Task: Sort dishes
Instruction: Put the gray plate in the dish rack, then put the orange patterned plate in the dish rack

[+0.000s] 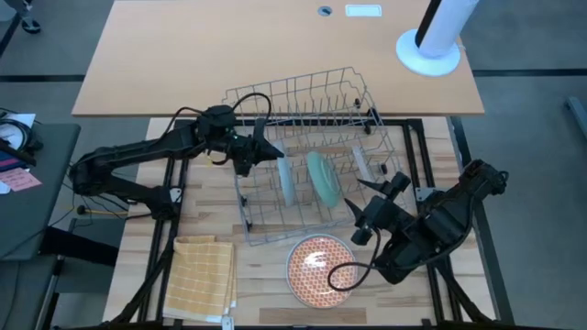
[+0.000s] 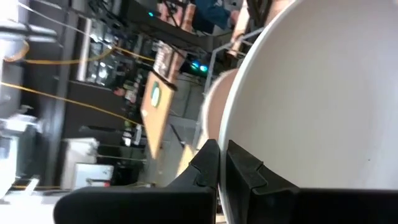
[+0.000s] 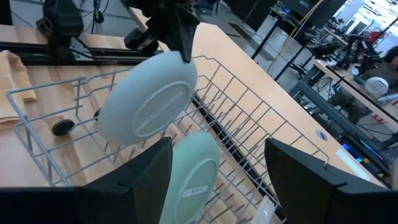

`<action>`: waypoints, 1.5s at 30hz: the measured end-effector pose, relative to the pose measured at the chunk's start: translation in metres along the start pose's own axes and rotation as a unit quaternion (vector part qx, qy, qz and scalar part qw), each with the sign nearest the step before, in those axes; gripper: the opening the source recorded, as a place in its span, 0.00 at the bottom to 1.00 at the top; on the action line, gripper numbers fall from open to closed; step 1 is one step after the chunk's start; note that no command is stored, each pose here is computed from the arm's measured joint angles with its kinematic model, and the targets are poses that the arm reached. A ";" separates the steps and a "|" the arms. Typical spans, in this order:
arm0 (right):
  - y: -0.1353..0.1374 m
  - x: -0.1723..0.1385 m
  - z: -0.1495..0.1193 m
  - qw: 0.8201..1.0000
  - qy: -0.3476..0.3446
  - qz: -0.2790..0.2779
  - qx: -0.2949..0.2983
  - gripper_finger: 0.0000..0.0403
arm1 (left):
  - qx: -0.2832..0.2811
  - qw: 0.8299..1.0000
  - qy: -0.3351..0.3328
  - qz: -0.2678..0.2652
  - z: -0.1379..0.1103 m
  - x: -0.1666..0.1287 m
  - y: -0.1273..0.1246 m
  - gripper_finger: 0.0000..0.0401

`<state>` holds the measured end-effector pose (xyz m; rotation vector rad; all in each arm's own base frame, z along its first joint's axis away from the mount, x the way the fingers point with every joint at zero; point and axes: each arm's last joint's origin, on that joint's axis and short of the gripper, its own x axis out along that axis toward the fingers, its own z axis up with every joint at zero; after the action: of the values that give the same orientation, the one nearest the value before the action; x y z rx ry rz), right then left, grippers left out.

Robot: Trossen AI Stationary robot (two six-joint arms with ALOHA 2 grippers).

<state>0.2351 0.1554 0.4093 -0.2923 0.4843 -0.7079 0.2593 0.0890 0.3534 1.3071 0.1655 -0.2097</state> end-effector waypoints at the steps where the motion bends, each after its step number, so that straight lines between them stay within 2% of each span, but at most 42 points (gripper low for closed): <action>1: 0.000 0.001 0.000 1.000 0.001 -0.001 0.000 0.65 | -0.004 1.000 0.002 -0.006 0.000 0.000 -0.002 0.00; 13: 0.000 0.001 0.000 1.000 0.001 -0.001 -0.001 0.65 | -0.049 0.997 0.010 -0.064 0.000 0.000 -0.014 0.01; 29: 0.000 0.001 0.000 1.000 0.002 0.000 0.000 0.65 | -0.148 0.983 0.026 -0.103 0.000 -0.002 -0.022 0.24; 34: 0.000 0.000 0.000 1.000 0.004 0.003 0.000 0.65 | -0.177 0.979 0.051 -0.092 -0.001 -0.003 -0.021 0.30; 39: 0.001 0.000 -0.001 1.000 0.018 0.015 0.000 0.65 | -0.196 0.975 0.056 -0.083 0.004 -0.007 -0.018 0.31; 45: 0.001 0.000 -0.001 1.000 0.022 0.018 0.000 0.65 | -0.210 0.974 0.082 -0.022 0.029 -0.030 -0.006 0.31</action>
<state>0.2352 0.1559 0.4076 -0.2671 0.5295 -0.6805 0.2293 0.0618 0.3622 0.8979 0.3589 -0.0964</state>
